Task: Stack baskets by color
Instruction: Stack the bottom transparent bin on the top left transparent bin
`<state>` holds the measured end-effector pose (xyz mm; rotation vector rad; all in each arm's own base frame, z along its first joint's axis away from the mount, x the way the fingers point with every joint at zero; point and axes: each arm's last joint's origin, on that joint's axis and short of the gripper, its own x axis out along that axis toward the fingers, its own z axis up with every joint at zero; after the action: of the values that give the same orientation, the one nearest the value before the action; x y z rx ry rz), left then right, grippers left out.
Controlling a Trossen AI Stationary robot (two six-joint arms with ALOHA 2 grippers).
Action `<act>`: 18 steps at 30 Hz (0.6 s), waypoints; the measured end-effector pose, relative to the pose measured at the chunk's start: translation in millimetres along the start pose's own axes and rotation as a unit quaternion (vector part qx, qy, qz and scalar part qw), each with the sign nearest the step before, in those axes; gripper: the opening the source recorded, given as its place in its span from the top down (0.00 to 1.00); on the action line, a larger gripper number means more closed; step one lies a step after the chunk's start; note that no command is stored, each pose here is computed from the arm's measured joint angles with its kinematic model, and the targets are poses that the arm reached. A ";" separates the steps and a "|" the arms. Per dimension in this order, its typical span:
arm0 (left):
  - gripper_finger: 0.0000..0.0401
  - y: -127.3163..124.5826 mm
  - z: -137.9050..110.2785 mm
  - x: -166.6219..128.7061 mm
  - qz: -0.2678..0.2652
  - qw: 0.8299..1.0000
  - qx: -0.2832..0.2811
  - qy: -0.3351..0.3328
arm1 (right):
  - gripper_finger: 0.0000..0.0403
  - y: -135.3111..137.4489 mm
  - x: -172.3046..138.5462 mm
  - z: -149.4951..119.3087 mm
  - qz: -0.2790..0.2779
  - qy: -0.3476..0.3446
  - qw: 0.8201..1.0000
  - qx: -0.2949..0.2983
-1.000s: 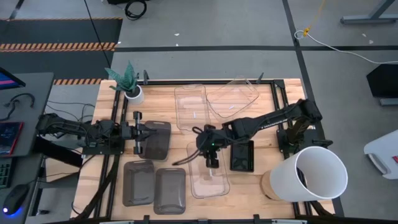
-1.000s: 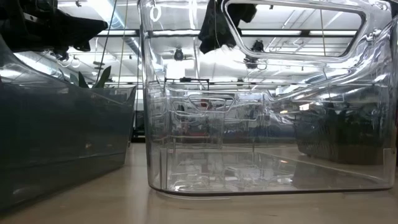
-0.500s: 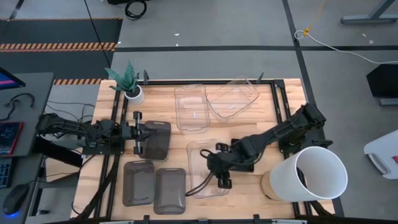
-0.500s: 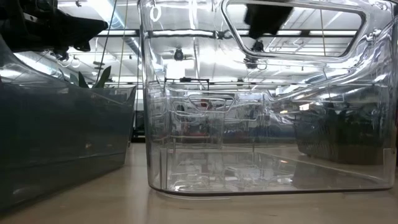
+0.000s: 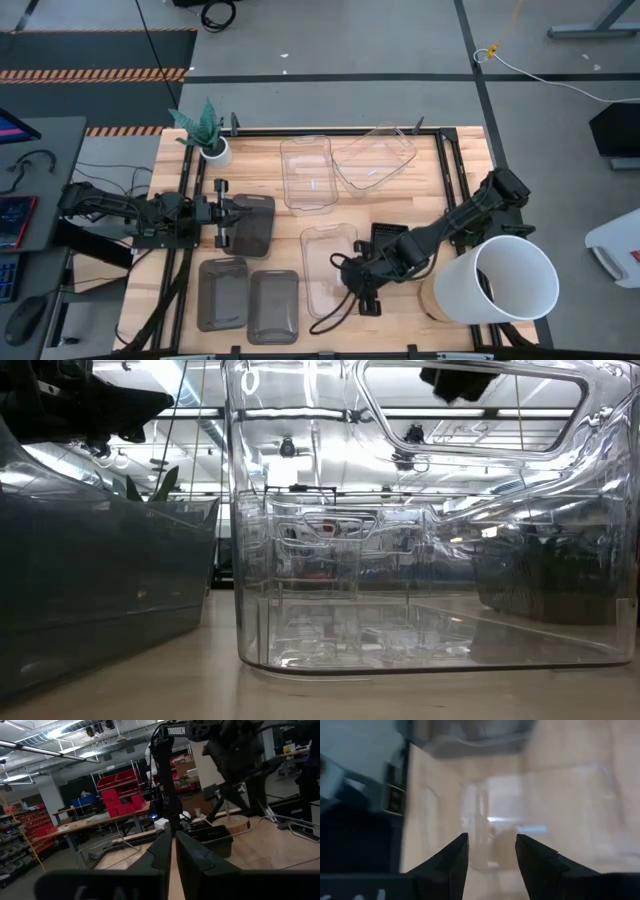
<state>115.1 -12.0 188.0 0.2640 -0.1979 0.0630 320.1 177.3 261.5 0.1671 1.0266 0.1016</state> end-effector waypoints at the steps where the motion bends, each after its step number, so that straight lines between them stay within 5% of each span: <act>1: 0.93 0.0 0.0 0.0 0.000 1.000 0.000 0.000 | 0.58 2.9 -0.1 0.9 0.009 -0.009 1.000 -0.001; 8: 0.93 0.0 -0.1 0.0 0.000 1.000 0.000 0.000 | 0.58 17.0 6.5 1.7 0.031 -0.059 0.998 -0.005; 18: 0.92 -0.1 -0.2 0.0 0.000 1.000 0.000 0.001 | 0.58 23.5 31.8 -10.5 0.027 -0.014 0.999 -0.029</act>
<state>115.1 -12.0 187.8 0.2643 -0.1966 0.0628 327.3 206.5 233.7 0.1422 0.9903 0.1772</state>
